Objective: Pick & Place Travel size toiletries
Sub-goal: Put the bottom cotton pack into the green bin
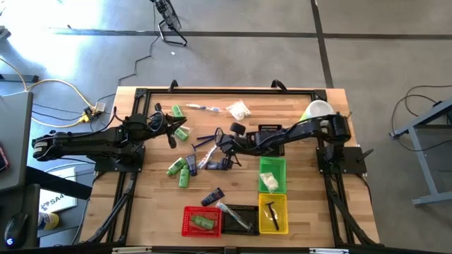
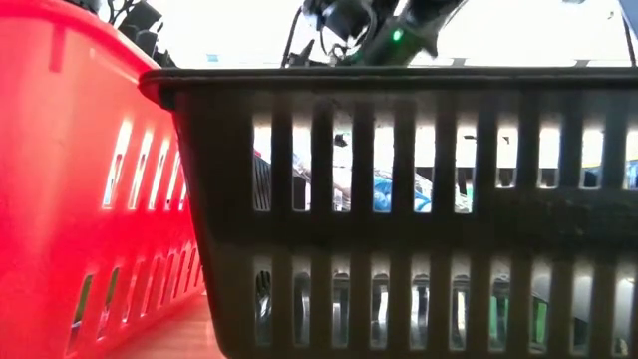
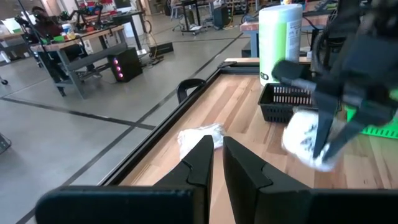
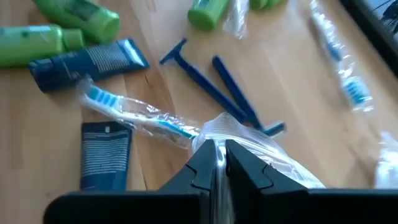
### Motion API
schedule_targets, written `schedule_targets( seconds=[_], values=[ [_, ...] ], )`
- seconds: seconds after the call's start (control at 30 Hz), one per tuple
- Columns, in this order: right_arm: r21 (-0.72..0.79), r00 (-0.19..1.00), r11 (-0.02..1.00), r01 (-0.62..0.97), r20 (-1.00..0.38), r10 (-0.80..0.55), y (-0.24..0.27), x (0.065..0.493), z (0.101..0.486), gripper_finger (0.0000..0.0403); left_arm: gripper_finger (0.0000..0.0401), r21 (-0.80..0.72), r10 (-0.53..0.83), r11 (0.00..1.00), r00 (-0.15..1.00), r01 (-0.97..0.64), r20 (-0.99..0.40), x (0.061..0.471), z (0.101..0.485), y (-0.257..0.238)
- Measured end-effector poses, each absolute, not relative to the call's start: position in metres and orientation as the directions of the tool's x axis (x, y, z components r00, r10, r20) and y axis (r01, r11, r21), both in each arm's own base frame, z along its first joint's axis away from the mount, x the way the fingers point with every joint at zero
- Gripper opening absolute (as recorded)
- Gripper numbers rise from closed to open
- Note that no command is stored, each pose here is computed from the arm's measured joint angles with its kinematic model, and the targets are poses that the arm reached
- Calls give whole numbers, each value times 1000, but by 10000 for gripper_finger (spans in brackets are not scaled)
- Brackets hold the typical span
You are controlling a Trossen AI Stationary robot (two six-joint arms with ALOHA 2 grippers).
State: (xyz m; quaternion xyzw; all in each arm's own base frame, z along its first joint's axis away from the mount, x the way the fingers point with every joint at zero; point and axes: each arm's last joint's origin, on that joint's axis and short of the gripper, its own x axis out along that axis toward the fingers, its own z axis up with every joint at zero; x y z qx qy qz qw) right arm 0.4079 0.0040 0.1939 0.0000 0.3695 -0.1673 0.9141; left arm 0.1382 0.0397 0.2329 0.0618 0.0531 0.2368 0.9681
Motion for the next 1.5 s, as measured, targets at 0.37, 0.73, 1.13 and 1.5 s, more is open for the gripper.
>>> schedule_targets(
  seconds=[0.37,0.73,1.13,1.5],
  values=[
    [-74,729,942,326,-615,-301,3,389,243,19,30,145,465,880,882,-452,-73,138,233,40],
    [-79,723,946,315,-625,-294,8,384,248,19,30,145,465,880,882,-452,-73,138,233,40],
    [-82,711,943,322,-637,-299,8,383,247,19,30,145,465,880,882,-452,-73,138,233,40],
    [-45,629,935,351,-728,-271,11,374,238,19,30,145,465,880,882,-452,-73,138,233,40]
  ],
)
